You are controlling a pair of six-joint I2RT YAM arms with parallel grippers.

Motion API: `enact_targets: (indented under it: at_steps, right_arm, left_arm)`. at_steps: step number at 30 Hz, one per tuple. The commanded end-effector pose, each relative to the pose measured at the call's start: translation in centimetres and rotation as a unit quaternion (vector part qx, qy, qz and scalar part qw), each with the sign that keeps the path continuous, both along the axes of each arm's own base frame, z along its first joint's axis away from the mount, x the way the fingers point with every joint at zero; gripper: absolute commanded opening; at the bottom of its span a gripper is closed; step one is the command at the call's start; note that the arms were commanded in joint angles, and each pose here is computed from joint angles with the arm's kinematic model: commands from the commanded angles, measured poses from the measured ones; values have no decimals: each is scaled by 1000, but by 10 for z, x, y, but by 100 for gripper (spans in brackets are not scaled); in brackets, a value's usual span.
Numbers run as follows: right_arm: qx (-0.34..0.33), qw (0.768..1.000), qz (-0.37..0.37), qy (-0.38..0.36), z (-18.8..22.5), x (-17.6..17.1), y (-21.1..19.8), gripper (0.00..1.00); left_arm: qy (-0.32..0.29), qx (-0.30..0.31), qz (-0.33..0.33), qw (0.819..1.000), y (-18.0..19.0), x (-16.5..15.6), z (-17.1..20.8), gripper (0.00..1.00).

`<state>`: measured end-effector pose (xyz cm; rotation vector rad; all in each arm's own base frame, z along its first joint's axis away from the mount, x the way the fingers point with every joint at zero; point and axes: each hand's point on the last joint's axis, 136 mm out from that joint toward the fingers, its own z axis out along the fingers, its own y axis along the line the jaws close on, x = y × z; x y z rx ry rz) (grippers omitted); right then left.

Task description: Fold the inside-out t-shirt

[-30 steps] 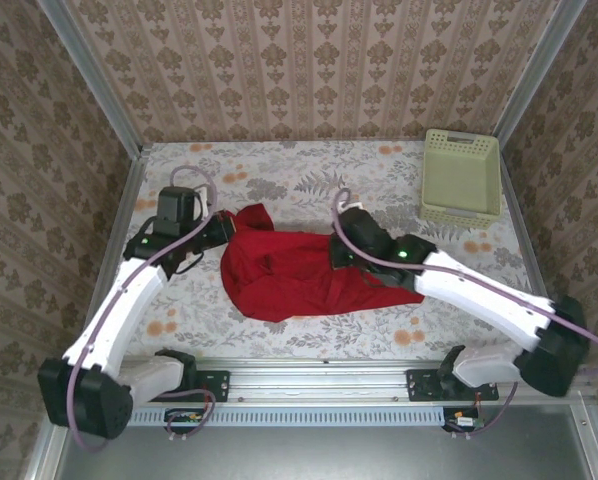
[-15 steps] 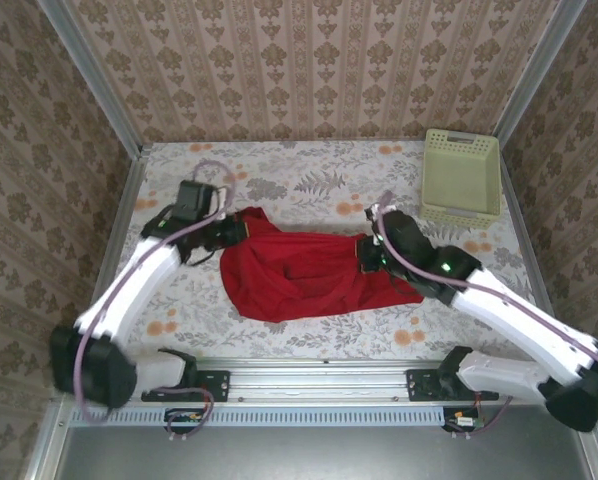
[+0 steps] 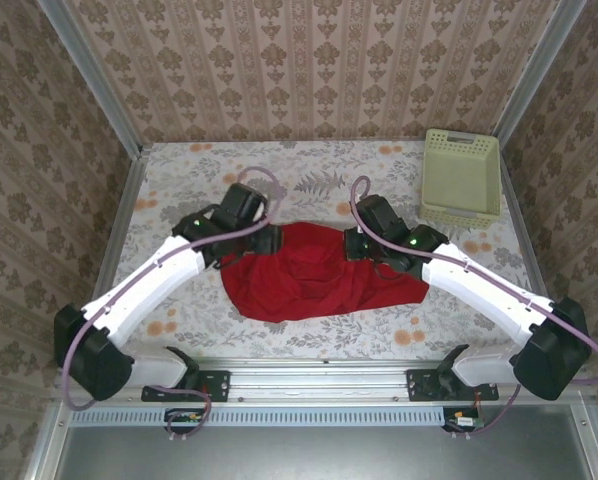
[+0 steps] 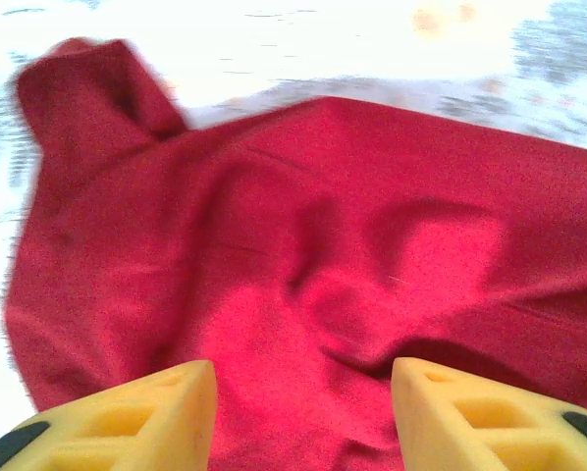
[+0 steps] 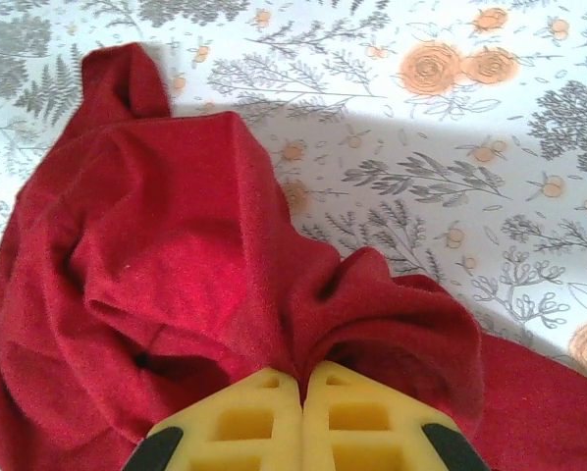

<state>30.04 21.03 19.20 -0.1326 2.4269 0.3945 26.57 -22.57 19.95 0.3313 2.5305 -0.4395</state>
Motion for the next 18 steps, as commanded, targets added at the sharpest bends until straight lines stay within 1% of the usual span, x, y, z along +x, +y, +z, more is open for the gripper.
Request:
enact_targets:
  at_steps: [1, 6, 10, 12, 16, 18]
  right_arm:
    - [37, 999, 2, -20, 24, -3, 8, 0]
    - [52, 998, 5, -37, 42, -7, 10, 0]
    - [43, 998, 16, -51, 52, -10, 11, 0]
    - [41, 997, 20, -54, 52, -12, 12, 0]
    - [35, 998, 21, -52, 48, -15, 12, 0]
    - [30, 998, 20, -53, 45, -15, 11, 0]
  left_arm:
    - [52, 50, 22, 997, -1, -24, -39, 47]
    - [81, 52, 4, 995, -30, -31, -73, 47]
    - [107, 75, 0, 991, -42, -31, -97, 49]
    - [105, 82, 5, 991, -43, -27, -103, 49]
    - [89, 98, 18, 991, -41, -14, -106, 41]
    - [85, 103, 24, 991, -40, -7, -106, 35]
